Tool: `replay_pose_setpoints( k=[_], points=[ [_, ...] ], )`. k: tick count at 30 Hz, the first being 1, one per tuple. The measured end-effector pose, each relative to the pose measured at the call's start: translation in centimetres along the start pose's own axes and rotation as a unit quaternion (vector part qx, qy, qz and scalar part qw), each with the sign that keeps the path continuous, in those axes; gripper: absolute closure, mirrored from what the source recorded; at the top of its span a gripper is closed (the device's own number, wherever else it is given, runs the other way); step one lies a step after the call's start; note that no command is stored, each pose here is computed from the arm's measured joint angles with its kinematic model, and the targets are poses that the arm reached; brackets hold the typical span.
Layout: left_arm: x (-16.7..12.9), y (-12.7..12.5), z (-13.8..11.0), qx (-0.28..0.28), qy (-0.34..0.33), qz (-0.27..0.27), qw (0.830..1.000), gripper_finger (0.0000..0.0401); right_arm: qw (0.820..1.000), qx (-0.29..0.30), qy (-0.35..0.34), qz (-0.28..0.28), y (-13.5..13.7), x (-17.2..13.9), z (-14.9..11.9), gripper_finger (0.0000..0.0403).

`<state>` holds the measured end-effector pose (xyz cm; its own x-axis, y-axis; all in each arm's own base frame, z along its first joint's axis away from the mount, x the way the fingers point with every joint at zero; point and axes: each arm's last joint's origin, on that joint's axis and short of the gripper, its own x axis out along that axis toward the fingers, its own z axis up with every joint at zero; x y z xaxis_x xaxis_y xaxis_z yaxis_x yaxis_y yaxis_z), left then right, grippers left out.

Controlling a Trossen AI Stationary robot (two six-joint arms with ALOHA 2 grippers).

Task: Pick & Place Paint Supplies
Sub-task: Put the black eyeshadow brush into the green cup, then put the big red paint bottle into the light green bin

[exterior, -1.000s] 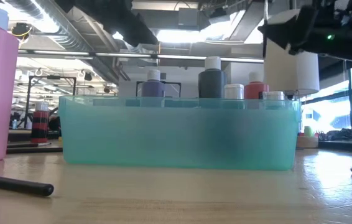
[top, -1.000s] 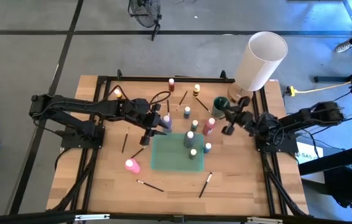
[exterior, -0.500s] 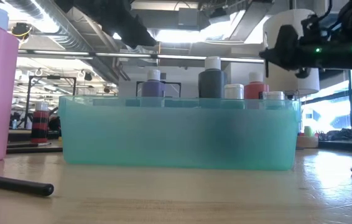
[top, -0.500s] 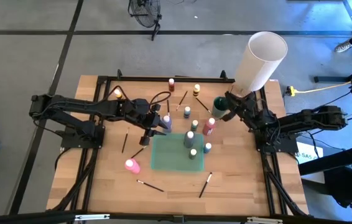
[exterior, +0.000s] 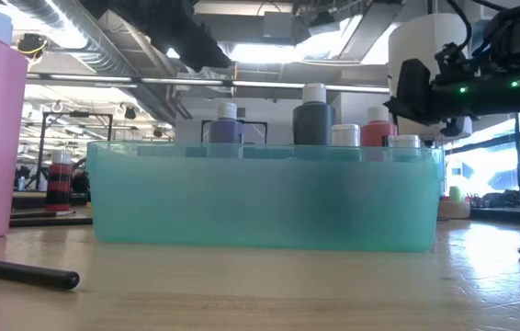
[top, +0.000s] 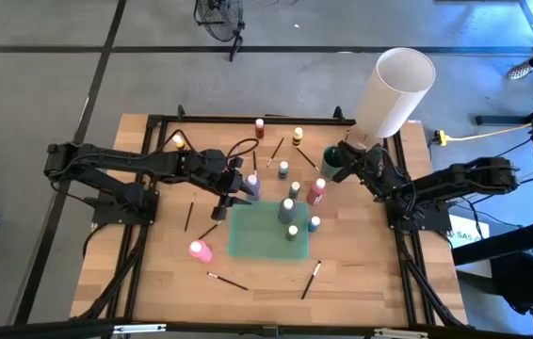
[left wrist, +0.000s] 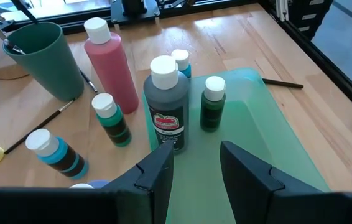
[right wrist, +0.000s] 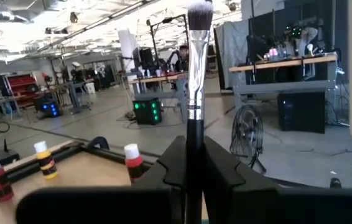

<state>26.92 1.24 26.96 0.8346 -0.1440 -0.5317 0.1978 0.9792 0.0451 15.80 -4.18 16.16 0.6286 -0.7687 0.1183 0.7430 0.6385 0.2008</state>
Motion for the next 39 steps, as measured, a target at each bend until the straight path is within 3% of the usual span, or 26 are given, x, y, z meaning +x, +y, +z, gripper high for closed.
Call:
replay_pose_setpoints(
  k=[29, 39],
  points=[
    [0.0, 0.0, 0.2, -0.003, -0.009, 0.001, 1.0, 0.0274, 0.999, -0.037, 0.037, -0.012, -0.1, 0.0, -1.1, 0.0362],
    [0.0, 0.0, 0.2, -0.004, -0.009, 0.001, 1.0, 0.0274, 0.999, -0.037, 0.037, -0.011, -0.1, 0.0, -1.1, 0.0299]
  ],
)
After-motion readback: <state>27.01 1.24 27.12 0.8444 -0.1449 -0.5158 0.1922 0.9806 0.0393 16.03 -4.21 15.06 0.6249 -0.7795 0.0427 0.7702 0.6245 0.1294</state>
